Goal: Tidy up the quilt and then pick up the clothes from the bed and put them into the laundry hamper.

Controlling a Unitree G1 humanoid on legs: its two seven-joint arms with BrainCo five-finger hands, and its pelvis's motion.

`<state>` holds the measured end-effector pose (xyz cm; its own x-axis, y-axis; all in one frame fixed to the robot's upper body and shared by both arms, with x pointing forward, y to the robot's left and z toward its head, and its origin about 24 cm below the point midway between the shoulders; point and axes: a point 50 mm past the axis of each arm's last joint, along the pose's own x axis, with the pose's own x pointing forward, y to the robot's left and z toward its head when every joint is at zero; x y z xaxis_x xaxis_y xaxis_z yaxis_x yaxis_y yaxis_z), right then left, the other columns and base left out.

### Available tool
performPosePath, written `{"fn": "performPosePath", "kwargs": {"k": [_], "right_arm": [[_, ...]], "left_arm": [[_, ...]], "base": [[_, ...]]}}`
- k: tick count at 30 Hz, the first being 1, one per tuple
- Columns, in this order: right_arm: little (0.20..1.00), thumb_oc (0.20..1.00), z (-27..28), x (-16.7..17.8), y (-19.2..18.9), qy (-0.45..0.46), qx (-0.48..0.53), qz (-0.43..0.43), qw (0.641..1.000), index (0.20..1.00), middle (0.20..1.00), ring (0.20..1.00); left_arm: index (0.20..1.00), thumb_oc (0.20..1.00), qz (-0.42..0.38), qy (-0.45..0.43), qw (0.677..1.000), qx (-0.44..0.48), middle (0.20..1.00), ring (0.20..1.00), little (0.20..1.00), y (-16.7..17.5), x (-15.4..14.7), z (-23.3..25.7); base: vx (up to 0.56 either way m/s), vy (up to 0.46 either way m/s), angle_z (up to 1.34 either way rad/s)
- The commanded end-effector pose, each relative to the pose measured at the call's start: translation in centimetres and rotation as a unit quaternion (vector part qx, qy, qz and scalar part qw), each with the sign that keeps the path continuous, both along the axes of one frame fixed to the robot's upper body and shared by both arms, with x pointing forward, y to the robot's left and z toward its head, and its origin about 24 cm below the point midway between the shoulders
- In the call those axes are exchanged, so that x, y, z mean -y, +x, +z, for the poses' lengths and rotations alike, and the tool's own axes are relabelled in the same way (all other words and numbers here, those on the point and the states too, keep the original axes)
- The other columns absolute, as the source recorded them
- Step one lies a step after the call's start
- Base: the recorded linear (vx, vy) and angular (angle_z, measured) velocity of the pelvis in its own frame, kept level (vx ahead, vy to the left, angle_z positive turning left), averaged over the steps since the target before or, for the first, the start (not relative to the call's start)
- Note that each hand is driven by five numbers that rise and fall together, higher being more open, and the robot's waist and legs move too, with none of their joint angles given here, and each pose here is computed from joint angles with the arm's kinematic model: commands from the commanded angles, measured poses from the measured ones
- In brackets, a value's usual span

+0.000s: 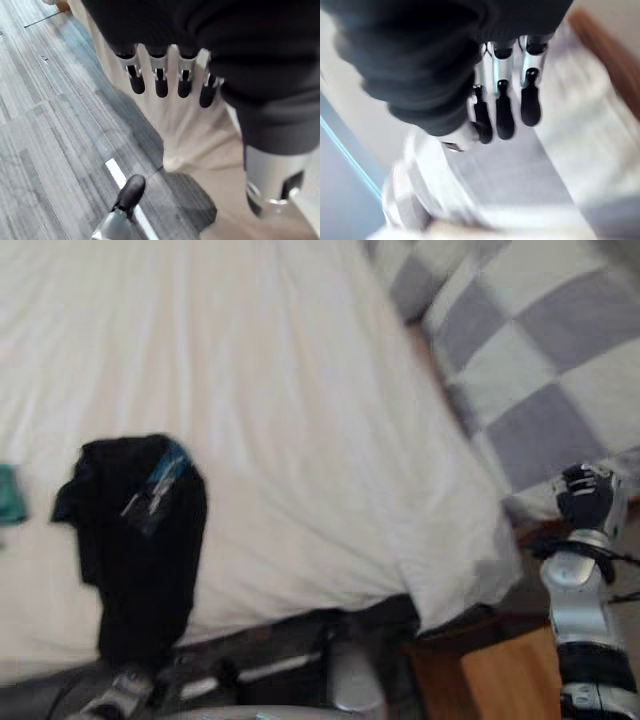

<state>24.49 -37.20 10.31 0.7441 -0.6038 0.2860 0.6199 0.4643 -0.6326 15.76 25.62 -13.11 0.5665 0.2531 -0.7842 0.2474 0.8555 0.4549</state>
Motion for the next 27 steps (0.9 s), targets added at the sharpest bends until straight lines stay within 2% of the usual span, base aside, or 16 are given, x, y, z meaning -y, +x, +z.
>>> {"fn": "performPosePath", "kwargs": {"k": [1, 2, 5, 8, 10, 13, 14, 15, 17, 21, 22, 23, 24, 25, 26, 27], "right_arm": [[0.2, 0.2, 2.7, 0.0, 1.3, -0.004, 0.056, 0.008, 0.998, 0.2, 0.2, 0.2], [0.2, 0.2, 3.9, -0.9, 3.1, -0.003, 0.08, 0.022, 0.997, 0.2, 0.2, 0.2], [0.2, 0.2, 4.8, -2.3, 4.9, 0.009, 0.106, 0.041, 0.993, 0.2, 0.2, 0.2], [0.2, 0.2, 2.8, -3.6, 5.4, 0.041, 0.088, 0.051, 0.994, 0.2, 0.2, 0.2], [0.2, 0.2, -0.3, -4.2, 4.4, 0.062, 0.044, 0.051, 0.996, 0.2, 0.2, 0.2], [0.2, 0.2, -6.8, -4.2, 1.4, 0.12, -0.054, 0.021, 0.991, 0.2, 0.2, 0.2], [0.2, 0.2, -6.8, -4.2, 1.3, 0.121, -0.054, 0.021, 0.991, 0.2, 0.2, 0.2], [0.2, 0.2, -10.6, -4.2, -1.4, 0.15, -0.126, 0.001, 0.981, 0.2, 0.2, 0.2], [0.2, 0.2, -14.1, -5.0, -4.2, 0.183, -0.195, -0.005, 0.964, 0.2, 0.2, 0.2], [0.2, 0.2, -20.3, -6.7, -11.0, 0.25, -0.339, -0.039, 0.906, 0.2, 0.2, 0.2], [0.2, 0.2, -22.6, -7.4, -14.2, 0.274, -0.409, -0.064, 0.868, 0.2, 0.2, 0.2], [0.2, 0.2, -22.6, -7.4, -14.2, 0.274, -0.409, -0.064, 0.868, 0.2, 0.2, 0.2], [0.2, 0.2, -24.2, -7.9, -16.9, 0.3, -0.461, -0.09, 0.83, 0.2, 0.2, 0.2], [0.2, 0.2, -24.2, -7.9, -16.9, 0.3, -0.461, -0.09, 0.83, 0.2, 0.2, 0.2], [1.0, 1.0, -24.8, -8.3, -17.8, 0.31, -0.49, -0.091, 0.81, 1.0, 1.0, 1.0], [1.0, 1.0, -25.2, -8.6, -18.2, 0.313, -0.514, -0.084, 0.795, 1.0, 1.0, 1.0]], "left_arm": [[1.0, 1.0, 0.024, 0.012, 1.0, 0.003, 1.0, 1.0, 1.0, -0.4, -1.3, 0.2], [1.0, 1.0, 0.022, 0.008, 0.999, 0.03, 1.0, 1.0, 1.0, 0.8, -0.7, 0.6], [1.0, 1.0, 0.039, -0.001, 0.997, 0.062, 1.0, 1.0, 1.0, 2.1, -0.3, 1.2], [1.0, 1.0, 0.041, 0.003, 0.997, 0.06, 1.0, 1.0, 1.0, 2.5, 0.1, 1.1], [1.0, 1.0, 0.04, -0.005, 0.998, 0.045, 1.0, 1.0, 1.0, 1.8, 0.9, 0.5], [1.0, 1.0, 0.032, -0.008, 0.998, 0.051, 1.0, 1.0, 1.0, 2.3, 1.6, 0.5], [1.0, 1.0, 0.032, -0.007, 0.998, 0.05, 1.0, 1.0, 1.0, 2.2, 1.6, 0.5], [1.0, 1.0, 0.033, -0.012, 0.998, 0.049, 1.0, 1.0, 1.0, 2.1, 1.7, 0.4], [1.0, 1.0, 0.039, -0.017, 0.998, 0.05, 1.0, 1.0, 1.0, 2.0, 1.7, 0.4], [1.0, 1.0, 0.036, -0.013, 0.999, 0.034, 1.0, 1.0, 1.0, 0.8, 1.6, -0.1], [1.0, 1.0, 0.039, -0.01, 0.999, 0.023, 1.0, 1.0, 1.0, 0.0, 1.3, -0.4], [1.0, 1.0, 0.039, -0.01, 0.999, 0.023, 1.0, 1.0, 1.0, 0.0, 1.3, -0.4], [1.0, 1.0, 0.034, -0.009, 0.999, 0.009, 1.0, 1.0, 1.0, -0.8, 1.3, -0.7], [1.0, 1.0, 0.034, -0.009, 0.999, 0.009, 1.0, 1.0, 1.0, -0.8, 1.3, -0.7], [1.0, 1.0, 0.031, -0.01, 0.999, 0.0, 1.0, 1.0, 1.0, -1.1, 1.4, -0.9], [1.0, 1.0, 0.024, -0.013, 1.0, -0.006, 1.0, 1.0, 1.0, -1.3, 1.5, -1.0]], "base": [[-0.37, -0.2, 0.38], [-0.36, -0.162, 0.23], [-0.46, -0.132, -0.08], [-0.25, -0.061, -0.37], [-0.05, 0.113, -0.27], [-0.1, 0.086, -0.11], [-0.07, 0.08, -0.04], [-0.02, 0.096, -0.11], [-0.02, 0.112, -0.02], [0.03, 0.083, -0.19], [0.06, 0.048, -0.11], [0.11, 0.06, -0.13], [0.06, 0.022, -0.07], [0.08, 0.044, -0.11], [0.06, 0.016, -0.08], [0.07, 0.004, -0.08]]}}
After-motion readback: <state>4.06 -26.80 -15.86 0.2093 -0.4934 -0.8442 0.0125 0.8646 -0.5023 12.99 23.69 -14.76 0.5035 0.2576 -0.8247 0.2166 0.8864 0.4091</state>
